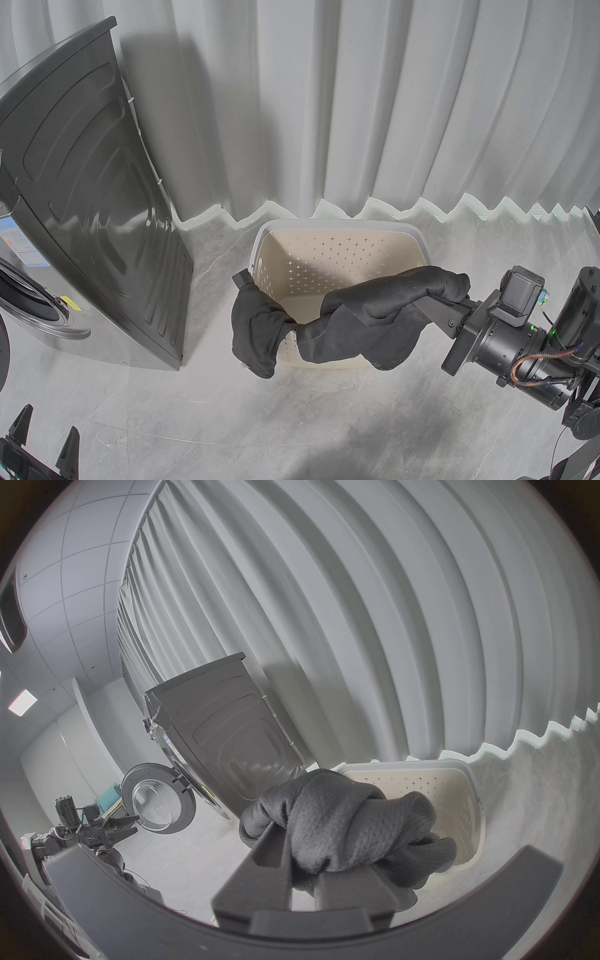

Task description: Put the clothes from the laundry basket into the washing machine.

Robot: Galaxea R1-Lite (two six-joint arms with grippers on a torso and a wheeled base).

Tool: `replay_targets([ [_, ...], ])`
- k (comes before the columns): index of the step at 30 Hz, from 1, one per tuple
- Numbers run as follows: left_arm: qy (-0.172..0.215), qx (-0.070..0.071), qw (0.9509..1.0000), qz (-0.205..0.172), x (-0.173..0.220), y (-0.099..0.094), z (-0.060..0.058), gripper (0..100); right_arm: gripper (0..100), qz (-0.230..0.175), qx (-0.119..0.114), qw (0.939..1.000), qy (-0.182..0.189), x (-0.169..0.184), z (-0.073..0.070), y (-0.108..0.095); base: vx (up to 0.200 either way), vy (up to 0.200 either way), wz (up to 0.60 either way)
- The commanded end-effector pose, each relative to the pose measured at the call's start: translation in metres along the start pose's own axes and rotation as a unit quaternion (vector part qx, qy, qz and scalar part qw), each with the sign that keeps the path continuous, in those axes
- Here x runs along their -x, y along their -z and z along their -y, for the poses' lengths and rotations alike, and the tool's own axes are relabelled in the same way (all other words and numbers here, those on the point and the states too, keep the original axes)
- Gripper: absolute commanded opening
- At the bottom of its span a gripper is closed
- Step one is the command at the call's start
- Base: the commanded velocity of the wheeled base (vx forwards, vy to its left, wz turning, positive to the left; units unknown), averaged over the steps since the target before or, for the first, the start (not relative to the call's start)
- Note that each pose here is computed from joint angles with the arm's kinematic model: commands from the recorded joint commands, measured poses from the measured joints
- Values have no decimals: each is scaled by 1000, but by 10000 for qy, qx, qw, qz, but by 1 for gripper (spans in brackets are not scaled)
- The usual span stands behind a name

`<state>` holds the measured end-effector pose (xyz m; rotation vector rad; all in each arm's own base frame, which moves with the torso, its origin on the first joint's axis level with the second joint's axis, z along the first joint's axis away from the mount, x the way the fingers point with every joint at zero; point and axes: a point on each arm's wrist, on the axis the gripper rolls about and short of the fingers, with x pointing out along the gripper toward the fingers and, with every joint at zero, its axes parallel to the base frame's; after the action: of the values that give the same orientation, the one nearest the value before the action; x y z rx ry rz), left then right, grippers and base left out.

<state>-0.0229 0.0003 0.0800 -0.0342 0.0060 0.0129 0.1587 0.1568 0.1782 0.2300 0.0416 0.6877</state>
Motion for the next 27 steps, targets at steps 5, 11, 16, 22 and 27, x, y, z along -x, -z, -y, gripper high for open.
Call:
replay_targets([
  [5, -5, 20, 10000, 0, 0, 5, 0, 100, 0, 39, -6, 10000, -12, 2, 0, -2, 0, 0, 0],
  [11, -5, 20, 10000, 0, 0, 5, 0, 100, 0, 35, -6, 10000, -27, 1, -1, -1, 0, 100, 0],
  [16, -13, 21, 10000, 1, 0, 5, 0, 100, 0, 21, -12, 10000, -24, 0, -1, 0, 0, 200, 0],
  [22, -13, 21, 10000, 1, 0, 5, 0, 100, 0, 50, -15, 10000, -30, 0, -1, -1, 0, 200, 0],
  [27, 2, 5, 10000, 0, 0, 5, 0, 100, 0, 108, -21, 9999, -51, -1, -1, -3, 0, 200, 0],
])
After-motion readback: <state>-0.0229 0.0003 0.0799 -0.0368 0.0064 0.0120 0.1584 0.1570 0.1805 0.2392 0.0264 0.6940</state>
